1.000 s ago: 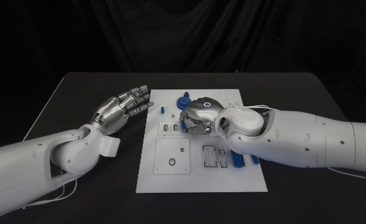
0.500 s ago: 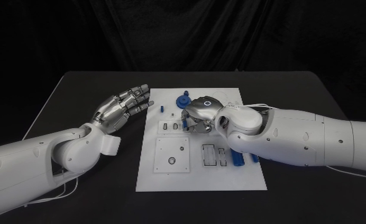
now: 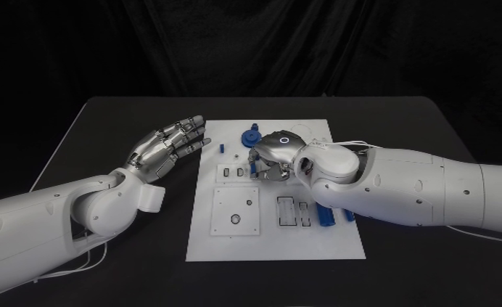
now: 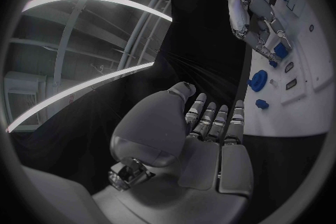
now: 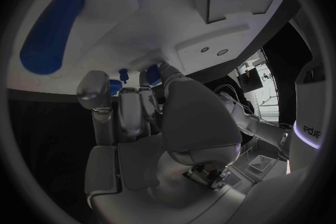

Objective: Assemble the parts on the task board

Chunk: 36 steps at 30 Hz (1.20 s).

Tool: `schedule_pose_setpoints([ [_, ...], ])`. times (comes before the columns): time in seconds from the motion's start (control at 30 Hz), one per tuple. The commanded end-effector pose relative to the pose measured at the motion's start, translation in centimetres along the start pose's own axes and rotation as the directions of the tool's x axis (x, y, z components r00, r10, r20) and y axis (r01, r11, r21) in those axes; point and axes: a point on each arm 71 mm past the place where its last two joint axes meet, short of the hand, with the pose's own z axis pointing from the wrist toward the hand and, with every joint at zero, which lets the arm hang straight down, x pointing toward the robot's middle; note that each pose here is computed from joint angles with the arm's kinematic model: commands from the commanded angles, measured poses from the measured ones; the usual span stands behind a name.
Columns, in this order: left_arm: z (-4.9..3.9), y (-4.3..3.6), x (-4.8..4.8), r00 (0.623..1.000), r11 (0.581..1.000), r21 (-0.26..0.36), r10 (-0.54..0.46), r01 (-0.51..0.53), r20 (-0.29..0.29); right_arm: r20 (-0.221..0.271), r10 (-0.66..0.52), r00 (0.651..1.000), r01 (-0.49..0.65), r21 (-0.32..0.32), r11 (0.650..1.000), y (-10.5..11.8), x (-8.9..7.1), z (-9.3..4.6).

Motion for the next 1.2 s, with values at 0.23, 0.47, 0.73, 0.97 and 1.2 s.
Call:
schedule_pose_setpoints([
  [0.23,0.08,0.15,0.15,1.000,1.000,0.002,-0.014,0.014,-0.013,-0.059,-0.018,0.998,0.020,0.039,0.999,-0.34,0.80,-0.12],
  [0.47,0.02,0.23,0.08,1.000,1.000,-0.001,-0.014,0.014,-0.011,-0.070,-0.021,0.997,0.024,0.042,0.999,-0.43,0.93,-0.14],
  [0.73,-0.03,0.28,0.03,1.000,1.000,-0.003,-0.014,0.014,-0.010,-0.074,-0.022,0.997,0.025,0.043,0.999,-0.46,0.97,-0.12],
  [0.97,-0.09,0.29,0.01,1.000,1.000,-0.003,-0.014,0.014,-0.008,-0.047,-0.015,0.999,0.017,0.034,0.999,-0.48,0.79,-0.22],
  [1.2,-0.33,0.16,-0.18,1.000,1.000,0.001,-0.008,0.008,0.003,0.038,0.010,0.999,-0.009,-0.007,1.000,-0.28,0.07,-0.85],
])
